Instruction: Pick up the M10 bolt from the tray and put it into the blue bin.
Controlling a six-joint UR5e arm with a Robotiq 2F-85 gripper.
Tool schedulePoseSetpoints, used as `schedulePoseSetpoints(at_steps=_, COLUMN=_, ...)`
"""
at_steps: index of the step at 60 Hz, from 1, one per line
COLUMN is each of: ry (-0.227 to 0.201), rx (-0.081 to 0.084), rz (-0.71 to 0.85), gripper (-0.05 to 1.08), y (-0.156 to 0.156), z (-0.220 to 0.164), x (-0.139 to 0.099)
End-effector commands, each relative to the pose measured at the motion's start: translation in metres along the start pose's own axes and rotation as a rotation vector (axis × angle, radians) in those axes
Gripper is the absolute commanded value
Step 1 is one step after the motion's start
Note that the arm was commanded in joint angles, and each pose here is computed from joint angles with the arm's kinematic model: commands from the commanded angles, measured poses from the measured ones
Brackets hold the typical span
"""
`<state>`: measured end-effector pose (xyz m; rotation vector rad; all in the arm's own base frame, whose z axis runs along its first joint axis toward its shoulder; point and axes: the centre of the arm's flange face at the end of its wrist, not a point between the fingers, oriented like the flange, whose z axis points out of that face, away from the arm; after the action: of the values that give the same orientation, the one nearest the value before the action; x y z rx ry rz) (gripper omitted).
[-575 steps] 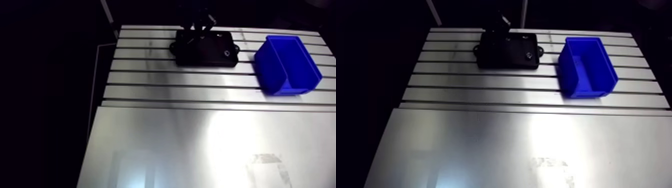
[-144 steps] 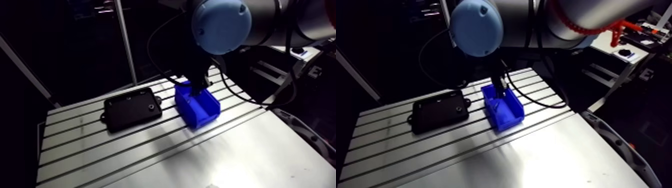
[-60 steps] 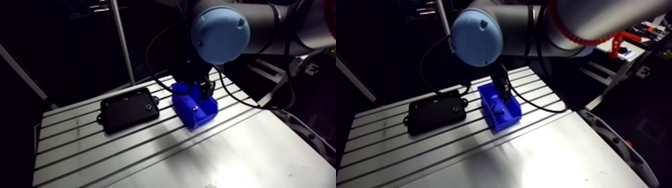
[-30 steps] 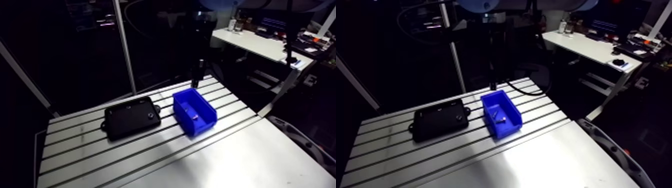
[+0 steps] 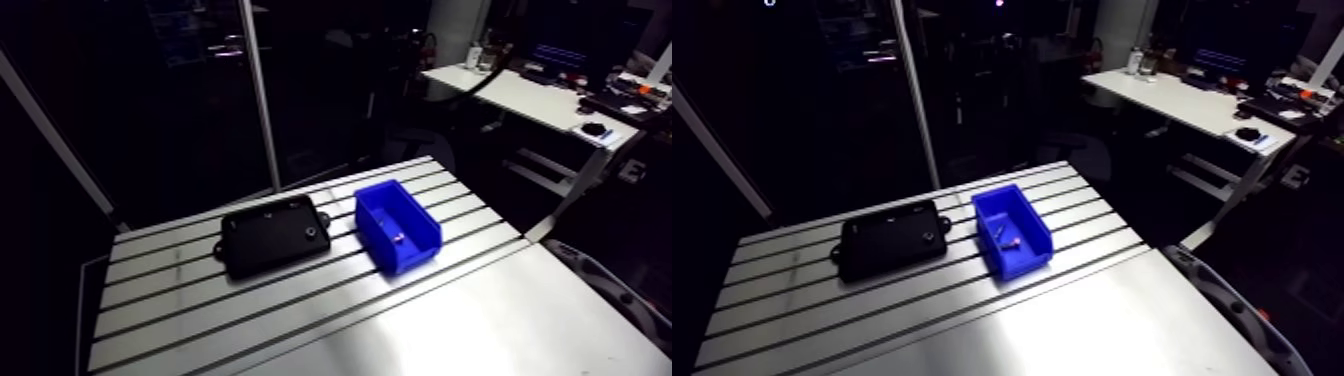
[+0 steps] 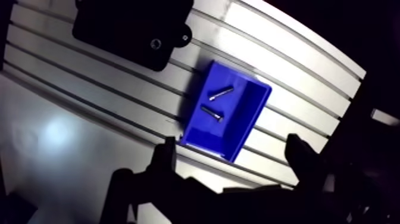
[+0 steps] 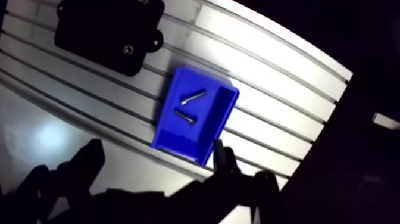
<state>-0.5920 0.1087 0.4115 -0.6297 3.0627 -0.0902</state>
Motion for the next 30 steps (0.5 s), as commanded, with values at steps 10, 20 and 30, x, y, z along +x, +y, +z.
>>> schedulePoseSetpoints(at_steps=10, ry=-0.038, rx=0.012, rz=0.559, gripper=0.0, y=-0.079, z=-0.058, x=0.026)
schedulePoseSetpoints(at_steps=20, ry=-0.039, rx=0.017, rz=0.544, gripper=0.0, y=-0.091, z=-0.06, x=0.028)
schedulePoseSetpoints(at_steps=30, ry=-0.042, rx=0.009, rz=0.512, gripper=0.0, y=-0.118, z=-0.061, x=0.026)
